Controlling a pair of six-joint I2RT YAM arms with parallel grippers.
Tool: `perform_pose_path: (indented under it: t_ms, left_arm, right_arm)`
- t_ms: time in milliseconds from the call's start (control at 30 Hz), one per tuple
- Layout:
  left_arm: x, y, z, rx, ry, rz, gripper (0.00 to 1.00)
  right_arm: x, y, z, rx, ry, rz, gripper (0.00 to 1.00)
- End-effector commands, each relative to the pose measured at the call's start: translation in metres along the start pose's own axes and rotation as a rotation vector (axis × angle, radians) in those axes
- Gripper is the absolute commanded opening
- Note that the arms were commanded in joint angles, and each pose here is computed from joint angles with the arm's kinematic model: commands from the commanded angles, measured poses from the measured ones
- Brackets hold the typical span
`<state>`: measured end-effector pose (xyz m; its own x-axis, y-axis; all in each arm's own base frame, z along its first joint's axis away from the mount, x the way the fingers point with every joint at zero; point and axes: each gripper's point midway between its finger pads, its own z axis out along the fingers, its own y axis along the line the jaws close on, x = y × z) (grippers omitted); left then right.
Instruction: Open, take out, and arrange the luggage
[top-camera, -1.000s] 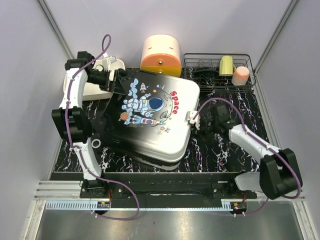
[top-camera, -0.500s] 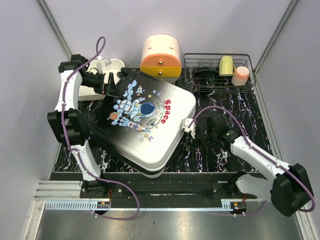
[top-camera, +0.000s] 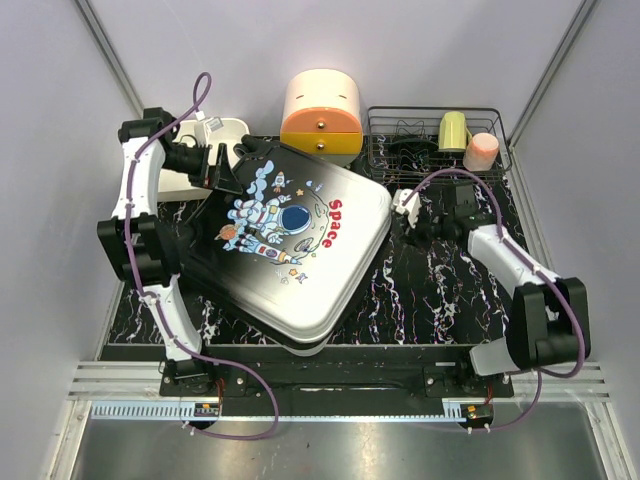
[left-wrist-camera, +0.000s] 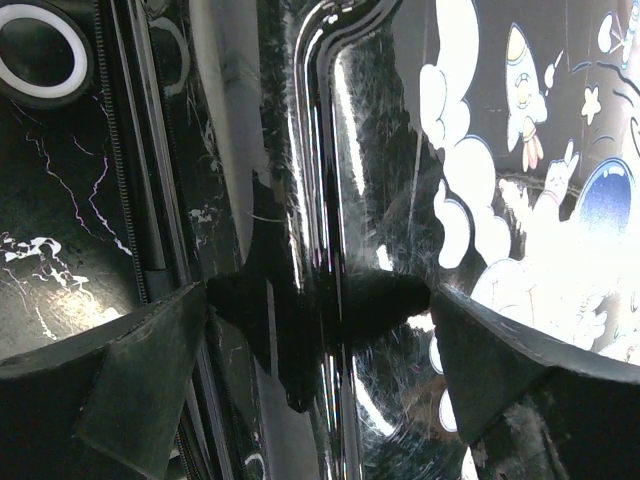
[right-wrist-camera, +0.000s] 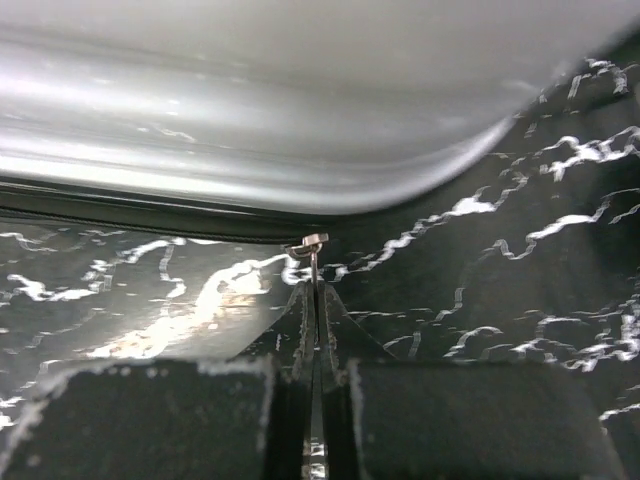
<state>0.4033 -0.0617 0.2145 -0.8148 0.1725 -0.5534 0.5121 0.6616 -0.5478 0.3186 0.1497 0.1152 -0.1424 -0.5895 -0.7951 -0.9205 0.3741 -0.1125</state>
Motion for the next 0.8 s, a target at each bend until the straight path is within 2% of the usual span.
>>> perform_pose_path:
  t_ms: [0,133,267,300,433,633,767]
  left_arm:
    - [0.002,0.027,0.012,-0.047,0.049,0.031,0.95]
    - [-0.001,0.032,0.014,-0.049,0.055,0.032,0.95]
    - [-0.002,0.033,0.016,-0.044,0.059,0.05,0.95]
    - [-0.001,0.034,0.018,-0.042,0.064,0.048,0.95]
    - [0.0,0.029,0.028,-0.018,0.088,0.065,0.95]
    - [0.008,0.014,0.052,0.036,0.147,0.109,0.94]
    - [0.01,0.005,0.069,0.09,0.163,0.079,0.93]
  right_arm:
    - [-0.02,-0.056,-0.009,0.056,-0.079,-0.206,0.0]
    - [-0.022,-0.081,-0.003,0.036,-0.123,-0.285,0.0]
    - [-0.027,-0.104,0.016,-0.01,-0.17,-0.283,0.0]
    - [-0.04,-0.113,0.015,-0.006,-0.199,-0.309,0.0]
    - [-0.065,-0.117,0.024,-0.083,-0.327,-0.308,0.0]
    - [-0.085,-0.11,0.043,-0.176,-0.439,-0.347,0.0]
    - [-0.095,-0.104,0.062,-0.233,-0.493,-0.362,0.0]
